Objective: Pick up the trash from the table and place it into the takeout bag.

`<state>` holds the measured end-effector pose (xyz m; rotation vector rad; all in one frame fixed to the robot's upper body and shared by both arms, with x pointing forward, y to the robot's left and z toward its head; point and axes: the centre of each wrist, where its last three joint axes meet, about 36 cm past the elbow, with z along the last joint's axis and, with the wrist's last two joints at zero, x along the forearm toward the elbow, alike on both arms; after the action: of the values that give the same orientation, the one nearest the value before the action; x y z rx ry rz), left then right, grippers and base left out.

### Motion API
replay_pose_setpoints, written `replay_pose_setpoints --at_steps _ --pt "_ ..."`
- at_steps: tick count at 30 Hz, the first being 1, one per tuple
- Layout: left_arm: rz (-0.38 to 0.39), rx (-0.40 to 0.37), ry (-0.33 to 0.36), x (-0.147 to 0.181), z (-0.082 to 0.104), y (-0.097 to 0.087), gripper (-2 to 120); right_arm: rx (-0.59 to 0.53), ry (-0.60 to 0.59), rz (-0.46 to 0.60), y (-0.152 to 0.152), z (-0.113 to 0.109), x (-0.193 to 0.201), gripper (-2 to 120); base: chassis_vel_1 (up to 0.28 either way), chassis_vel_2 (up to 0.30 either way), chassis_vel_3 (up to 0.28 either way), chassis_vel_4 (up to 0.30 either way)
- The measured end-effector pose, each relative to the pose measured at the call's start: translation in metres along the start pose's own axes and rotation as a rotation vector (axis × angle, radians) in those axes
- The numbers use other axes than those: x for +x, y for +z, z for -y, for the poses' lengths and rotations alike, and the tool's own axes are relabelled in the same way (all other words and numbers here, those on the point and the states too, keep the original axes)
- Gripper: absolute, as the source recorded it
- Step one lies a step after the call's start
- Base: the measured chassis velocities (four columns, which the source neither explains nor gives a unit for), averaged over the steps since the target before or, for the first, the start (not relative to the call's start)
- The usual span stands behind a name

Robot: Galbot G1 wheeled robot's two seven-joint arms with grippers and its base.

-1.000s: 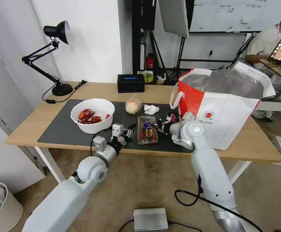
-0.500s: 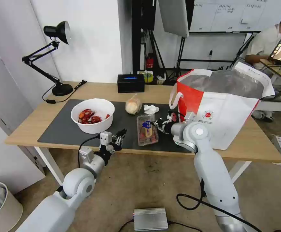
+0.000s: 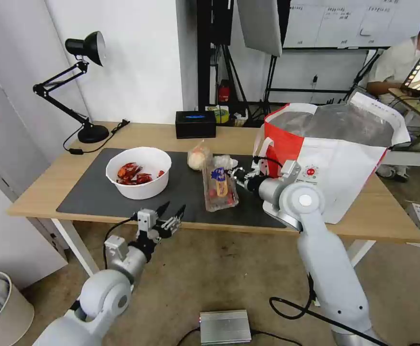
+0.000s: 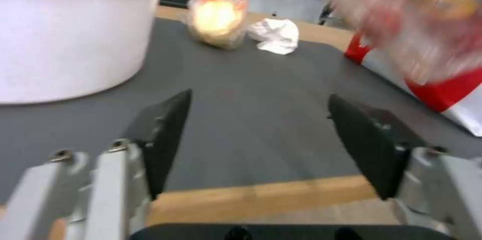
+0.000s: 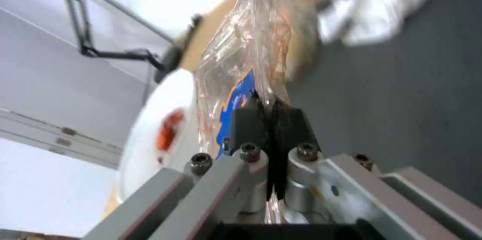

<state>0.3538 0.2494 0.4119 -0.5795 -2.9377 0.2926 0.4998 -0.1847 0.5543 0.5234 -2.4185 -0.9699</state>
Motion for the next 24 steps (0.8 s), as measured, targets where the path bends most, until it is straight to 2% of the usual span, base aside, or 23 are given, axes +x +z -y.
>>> replay_pose_setpoints --at_steps 2,6,12,15,17,24 --pt "0.008 -0.001 -0.015 0.010 -0.003 -0.001 92 0.036 -0.038 0.044 -0.003 -0.009 0.010 0 0.000 0.000 0.000 0.000" --pt "0.019 -0.005 -0.036 0.023 -0.004 -0.001 99 0.085 -0.074 0.113 -0.012 -0.021 0.024 0 0.000 0.000 0.000 0.000" --pt "0.028 -0.006 -0.052 0.031 -0.004 -0.004 100 0.122 -0.103 0.173 -0.026 -0.033 0.038 0 0.000 0.000 0.000 0.000" --pt "0.034 -0.005 -0.059 0.034 -0.004 -0.005 100 0.142 -0.123 0.230 -0.041 -0.042 0.047 0 0.000 0.000 0.000 0.000" --pt "0.037 -0.005 -0.062 0.036 -0.003 -0.006 100 0.163 -0.141 0.294 -0.060 -0.051 0.056 0 0.000 0.000 0.000 0.000" --pt "0.036 -0.001 -0.070 0.037 -0.001 -0.002 100 0.193 -0.133 0.381 -0.091 -0.061 0.069 0 0.000 0.000 0.000 0.000"
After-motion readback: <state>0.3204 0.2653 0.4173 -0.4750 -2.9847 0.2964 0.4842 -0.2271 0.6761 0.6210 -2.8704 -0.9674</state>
